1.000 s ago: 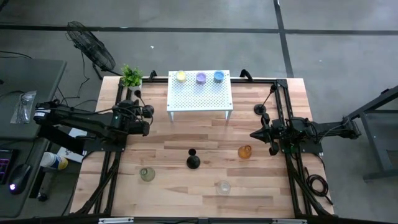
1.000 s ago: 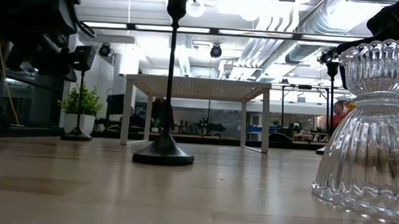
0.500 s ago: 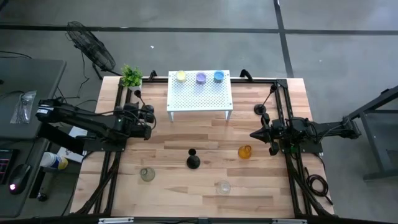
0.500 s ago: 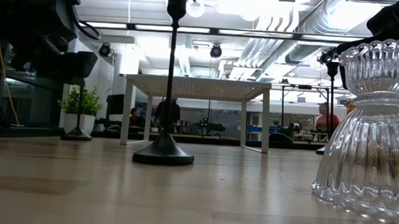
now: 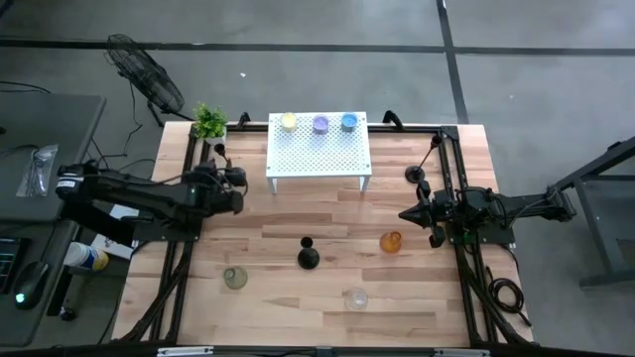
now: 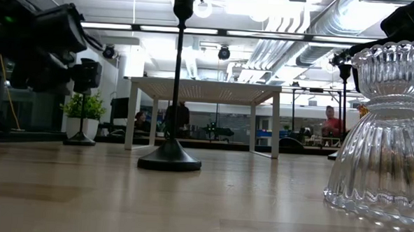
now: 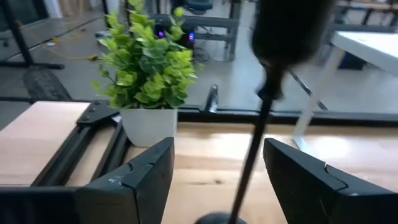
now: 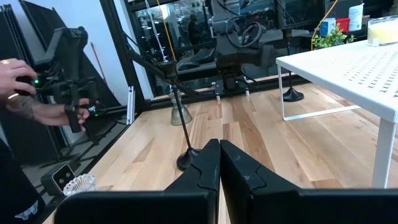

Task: Pick & Place candle stick holders
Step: Put the top left black candle holder on the shelf

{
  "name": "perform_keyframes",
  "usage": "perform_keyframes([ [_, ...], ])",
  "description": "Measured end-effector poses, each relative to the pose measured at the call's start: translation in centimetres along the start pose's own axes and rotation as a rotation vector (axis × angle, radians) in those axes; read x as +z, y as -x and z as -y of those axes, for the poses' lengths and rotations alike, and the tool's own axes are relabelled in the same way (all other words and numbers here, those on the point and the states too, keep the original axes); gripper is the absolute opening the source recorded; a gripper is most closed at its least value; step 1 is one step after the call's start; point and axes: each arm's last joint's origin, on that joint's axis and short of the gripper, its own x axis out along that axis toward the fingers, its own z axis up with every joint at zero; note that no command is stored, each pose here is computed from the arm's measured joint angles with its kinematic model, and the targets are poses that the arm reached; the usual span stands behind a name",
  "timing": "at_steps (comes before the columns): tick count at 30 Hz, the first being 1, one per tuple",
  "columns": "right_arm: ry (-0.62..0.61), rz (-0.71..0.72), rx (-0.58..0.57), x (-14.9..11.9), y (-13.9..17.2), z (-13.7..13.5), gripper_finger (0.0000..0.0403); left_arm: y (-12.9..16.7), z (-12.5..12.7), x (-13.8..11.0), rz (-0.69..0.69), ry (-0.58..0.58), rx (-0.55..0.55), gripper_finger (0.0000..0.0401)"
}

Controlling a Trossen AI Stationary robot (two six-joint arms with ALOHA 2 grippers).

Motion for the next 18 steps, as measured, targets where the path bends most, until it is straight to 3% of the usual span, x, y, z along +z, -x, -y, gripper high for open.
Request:
perform_keyframes([
  [5,0.000,0.000,0.000,0.00,0.00,0.00,0.0002,-0.67,0.35,0.40,0.016,0.028,0.033,0.0244],
  [12,0.000,0.000,0.000,0.00,0.00,0.00,0.0002,-0.71,0.96,0.68,0.017,-0.054,0.012,0.0241],
  [18,0.000,0.000,0.000,0.00,0.00,0.00,0.0002,-0.71,0.95,0.78,0.043,-0.074,0.026,0.0201],
])
